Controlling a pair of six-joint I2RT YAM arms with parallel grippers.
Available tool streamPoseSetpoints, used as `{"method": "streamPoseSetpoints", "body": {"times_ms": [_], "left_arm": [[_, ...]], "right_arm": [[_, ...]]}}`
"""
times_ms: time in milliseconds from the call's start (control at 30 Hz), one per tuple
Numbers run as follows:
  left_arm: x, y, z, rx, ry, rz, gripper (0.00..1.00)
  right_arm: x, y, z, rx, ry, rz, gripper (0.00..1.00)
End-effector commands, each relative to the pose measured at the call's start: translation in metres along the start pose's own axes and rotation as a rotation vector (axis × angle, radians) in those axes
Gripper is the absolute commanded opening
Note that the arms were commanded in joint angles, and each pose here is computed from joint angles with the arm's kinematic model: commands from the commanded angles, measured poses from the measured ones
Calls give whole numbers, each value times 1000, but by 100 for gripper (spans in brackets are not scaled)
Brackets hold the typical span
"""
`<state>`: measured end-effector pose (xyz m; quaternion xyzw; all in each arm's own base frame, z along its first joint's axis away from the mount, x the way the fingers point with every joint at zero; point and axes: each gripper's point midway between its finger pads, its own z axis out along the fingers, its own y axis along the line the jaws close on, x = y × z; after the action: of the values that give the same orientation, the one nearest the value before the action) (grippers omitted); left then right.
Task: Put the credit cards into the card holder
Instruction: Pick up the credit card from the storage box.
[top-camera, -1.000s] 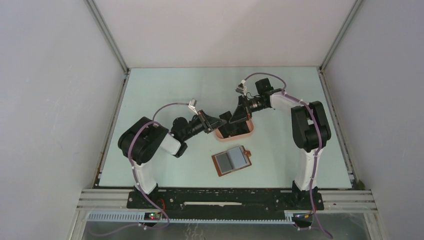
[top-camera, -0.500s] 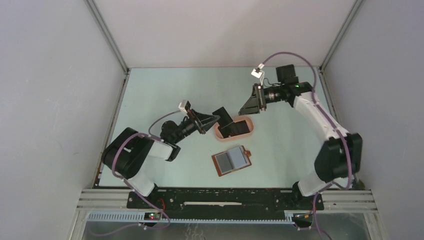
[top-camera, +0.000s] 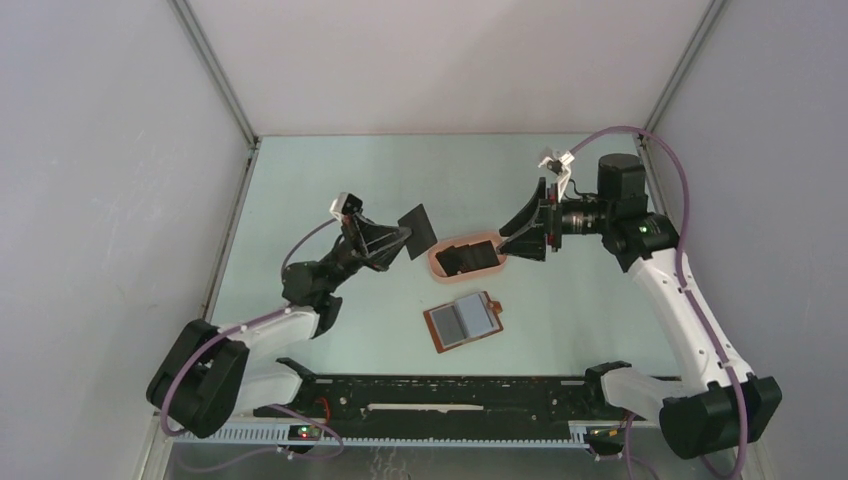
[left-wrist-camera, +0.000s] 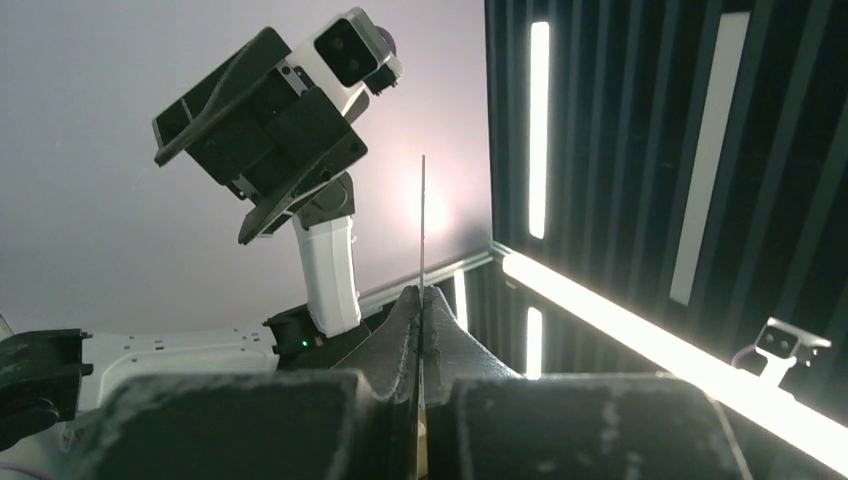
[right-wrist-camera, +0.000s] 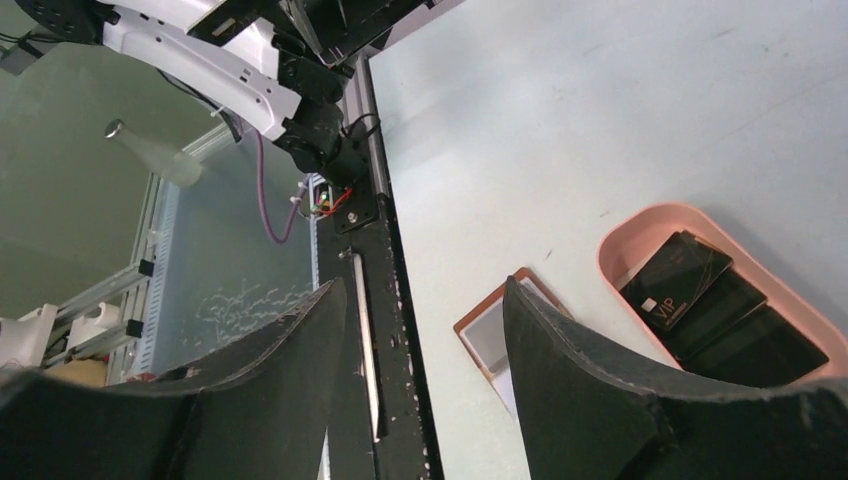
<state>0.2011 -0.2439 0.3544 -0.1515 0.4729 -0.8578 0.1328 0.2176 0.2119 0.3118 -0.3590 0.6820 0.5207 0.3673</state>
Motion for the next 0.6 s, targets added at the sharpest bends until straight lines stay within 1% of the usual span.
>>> {"method": "streamPoseSetpoints", "body": {"times_ms": [0,200,267,300,333,433,500,567], "left_arm": [[22,-16,-13,17,70,-107,0],[31,-15,-20,4,96,-91,0],[36,-14,-21,-5,120,-80,0],[38,-12,-22,-12,133,-80,0],[41,-11,-22,-17,147,-75,0],[57,-12,-19,-26,237,-30,0],[66,-9,-18,-39,298,6,0],[70,0,-17,-53,341,81,0]], "right_arm": [[-10,20,-7,-38,-42,-82,69],[-9,29,-9,-80,-49,-75,75],[-5,32,-8,-110,-50,-57,80],[-3,35,-8,-131,-49,-46,80],[-1,37,-8,-151,-48,-37,83],[3,44,-8,-200,-43,-9,88],[5,45,-6,-215,-36,19,88],[7,45,-1,-217,-30,59,86]]}}
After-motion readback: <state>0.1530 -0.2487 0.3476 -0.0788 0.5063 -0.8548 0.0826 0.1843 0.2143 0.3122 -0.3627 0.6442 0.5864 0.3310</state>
